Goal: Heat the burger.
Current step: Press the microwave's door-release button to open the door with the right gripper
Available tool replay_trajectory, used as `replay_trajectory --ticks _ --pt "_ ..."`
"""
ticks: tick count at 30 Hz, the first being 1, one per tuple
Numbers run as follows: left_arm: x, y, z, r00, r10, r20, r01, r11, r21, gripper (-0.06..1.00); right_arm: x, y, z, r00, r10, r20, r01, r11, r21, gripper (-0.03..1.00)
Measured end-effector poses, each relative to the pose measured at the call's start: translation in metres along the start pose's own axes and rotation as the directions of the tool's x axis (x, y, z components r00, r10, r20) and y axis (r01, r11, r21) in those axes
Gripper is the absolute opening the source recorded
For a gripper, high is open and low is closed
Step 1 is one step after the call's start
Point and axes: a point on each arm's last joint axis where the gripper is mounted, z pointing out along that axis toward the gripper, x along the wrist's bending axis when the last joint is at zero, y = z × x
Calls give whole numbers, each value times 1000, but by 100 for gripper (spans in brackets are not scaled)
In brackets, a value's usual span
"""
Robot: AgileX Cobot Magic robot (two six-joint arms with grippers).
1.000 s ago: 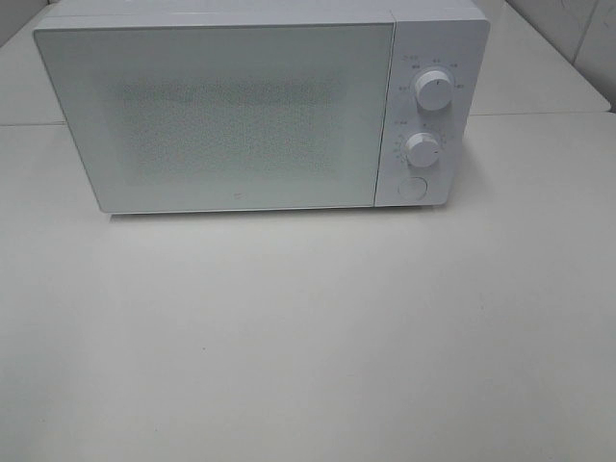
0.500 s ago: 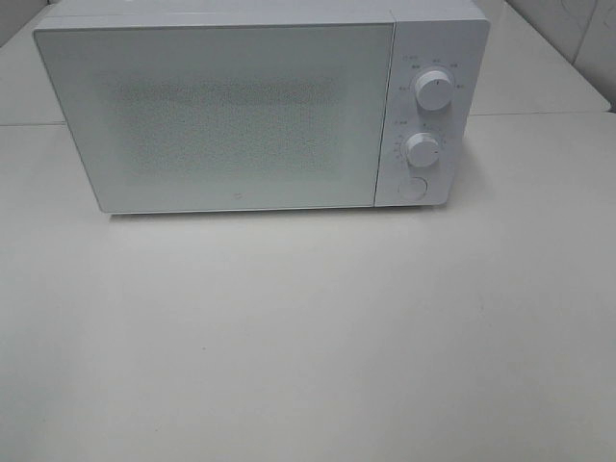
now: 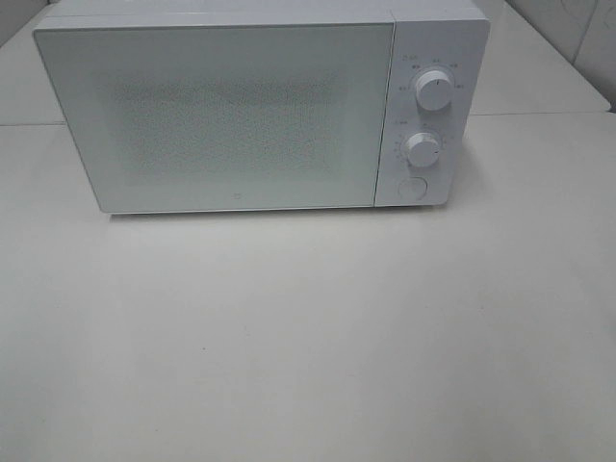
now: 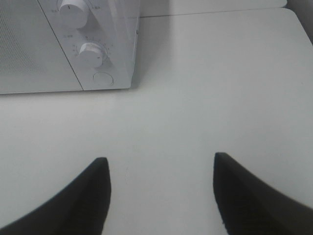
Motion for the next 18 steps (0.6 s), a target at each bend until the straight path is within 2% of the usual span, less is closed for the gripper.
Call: replay_trajectory --ticks 4,6,7,9,12,14,15,17,18 --pt "0 0 0 1000 0 0 0 1000 0 0 0 8 15 1000 0 0 0 1000 -13 57" --pt "0 0 0 1000 0 0 0 1000 0 0 0 17 30 1000 0 0 0 999 -37 51" --pt "0 0 0 1000 0 0 0 1000 0 0 0 17 30 1000 0 0 0 999 -37 51" --pt "0 0 0 1000 0 0 0 1000 0 0 0 27 50 1000 0 -1 0 997 -79 37" --pt "0 0 0 1000 0 0 0 1000 0 0 0 29 55 1000 0 -1 0 996 -89 32" --pt "0 0 0 1000 0 0 0 1000 0 0 0 36 75 1000 0 -1 0 992 -130 13" --pt "0 0 0 1000 0 0 0 1000 0 0 0 36 75 1000 0 -1 0 992 -130 13" --pt "0 0 0 1000 0 0 0 1000 0 0 0 40 89 1000 0 -2 0 989 -148 2" --pt "0 0 0 1000 0 0 0 1000 0 0 0 40 89 1000 0 -2 0 989 -148 2"
